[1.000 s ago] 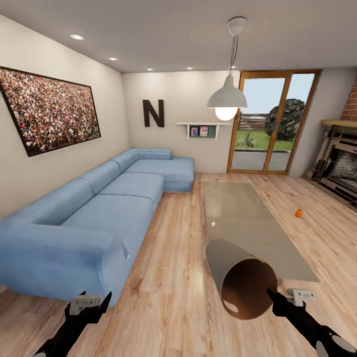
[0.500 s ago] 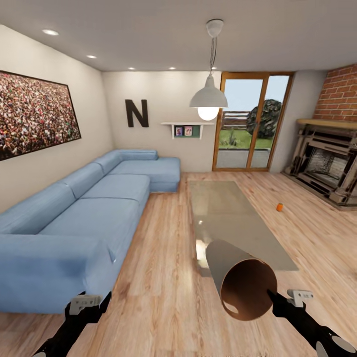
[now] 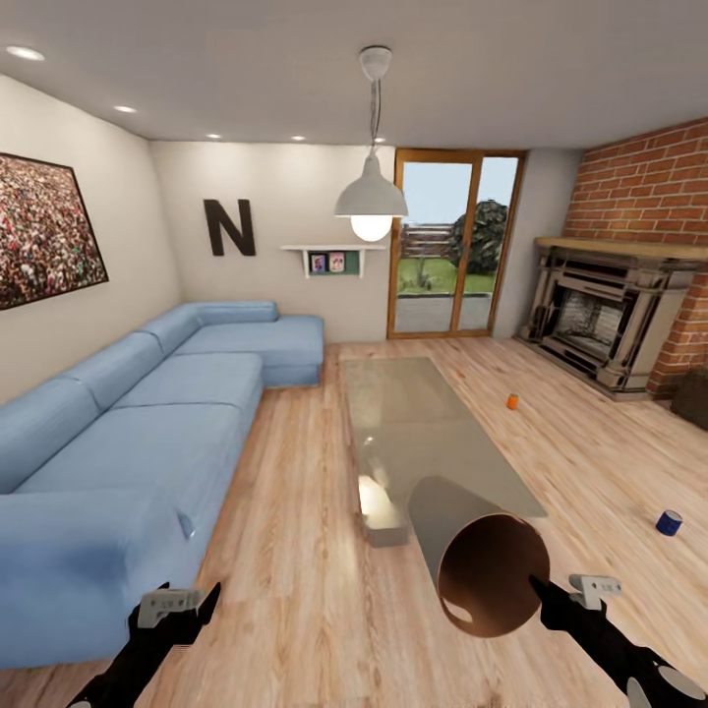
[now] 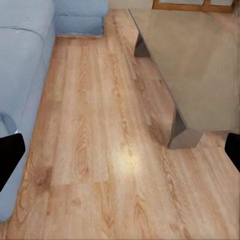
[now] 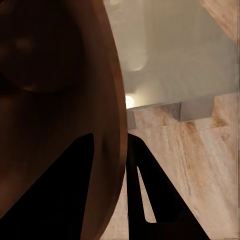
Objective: Put the three can of soda from the living room inside the tash can in the kitchen.
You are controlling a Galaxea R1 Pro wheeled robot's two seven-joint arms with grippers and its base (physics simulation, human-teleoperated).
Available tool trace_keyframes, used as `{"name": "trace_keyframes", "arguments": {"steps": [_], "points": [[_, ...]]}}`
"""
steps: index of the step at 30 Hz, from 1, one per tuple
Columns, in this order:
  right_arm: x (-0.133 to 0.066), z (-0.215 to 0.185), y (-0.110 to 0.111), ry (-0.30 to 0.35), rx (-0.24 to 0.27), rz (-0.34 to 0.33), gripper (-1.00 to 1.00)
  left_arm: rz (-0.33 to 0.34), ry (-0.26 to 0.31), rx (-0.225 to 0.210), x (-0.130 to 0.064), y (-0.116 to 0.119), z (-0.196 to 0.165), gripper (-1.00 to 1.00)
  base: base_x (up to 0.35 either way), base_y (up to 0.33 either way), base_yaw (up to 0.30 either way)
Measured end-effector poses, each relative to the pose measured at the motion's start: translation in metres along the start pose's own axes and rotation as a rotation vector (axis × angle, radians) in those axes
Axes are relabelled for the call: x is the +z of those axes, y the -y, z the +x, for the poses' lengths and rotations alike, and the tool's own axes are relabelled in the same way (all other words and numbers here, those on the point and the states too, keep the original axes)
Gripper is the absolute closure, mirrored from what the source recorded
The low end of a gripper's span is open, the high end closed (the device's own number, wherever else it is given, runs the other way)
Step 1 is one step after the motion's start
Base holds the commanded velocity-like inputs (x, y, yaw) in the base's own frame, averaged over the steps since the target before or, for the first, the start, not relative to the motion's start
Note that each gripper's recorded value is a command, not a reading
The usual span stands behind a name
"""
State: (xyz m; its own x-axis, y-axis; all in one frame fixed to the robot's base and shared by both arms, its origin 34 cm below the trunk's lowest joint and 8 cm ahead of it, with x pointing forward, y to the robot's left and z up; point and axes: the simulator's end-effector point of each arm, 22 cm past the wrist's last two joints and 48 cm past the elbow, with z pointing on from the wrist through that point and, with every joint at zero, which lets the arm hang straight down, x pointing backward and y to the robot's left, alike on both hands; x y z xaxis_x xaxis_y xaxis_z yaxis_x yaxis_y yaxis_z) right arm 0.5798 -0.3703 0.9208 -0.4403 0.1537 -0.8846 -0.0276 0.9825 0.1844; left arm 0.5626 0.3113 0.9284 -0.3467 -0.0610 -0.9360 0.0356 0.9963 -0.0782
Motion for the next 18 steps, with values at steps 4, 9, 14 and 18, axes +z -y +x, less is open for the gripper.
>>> {"name": "trace_keyframes", "arguments": {"steps": [4, 9, 14, 18], "points": [[-0.0004, -0.0013, -0.0004, 0.003, 0.0, -0.002, 1.0, 0.001, 0.002, -0.001, -0.0003, -0.0001, -0.0011, -1.0, 0.0, 0.165, -0.253], [-0.001, -0.0035, -0.0011, 0.008, -0.001, -0.005, 1.0, 0.001, 0.005, -0.002, -0.0006, -0.0001, -0.0024, -1.0, 0.0, 0.279, -0.253], [-0.0014, -0.005, -0.0016, 0.012, -0.002, -0.006, 1.0, 0.001, 0.008, -0.002, -0.0009, 0.0, -0.0038, -1.0, 0.0, 0.309, -0.253], [-0.0018, -0.0065, -0.0019, 0.015, -0.002, -0.007, 1.0, 0.001, 0.01, -0.002, -0.0012, 0.0001, -0.005, -1.0, 0.0, 0.314, -0.253]]}}
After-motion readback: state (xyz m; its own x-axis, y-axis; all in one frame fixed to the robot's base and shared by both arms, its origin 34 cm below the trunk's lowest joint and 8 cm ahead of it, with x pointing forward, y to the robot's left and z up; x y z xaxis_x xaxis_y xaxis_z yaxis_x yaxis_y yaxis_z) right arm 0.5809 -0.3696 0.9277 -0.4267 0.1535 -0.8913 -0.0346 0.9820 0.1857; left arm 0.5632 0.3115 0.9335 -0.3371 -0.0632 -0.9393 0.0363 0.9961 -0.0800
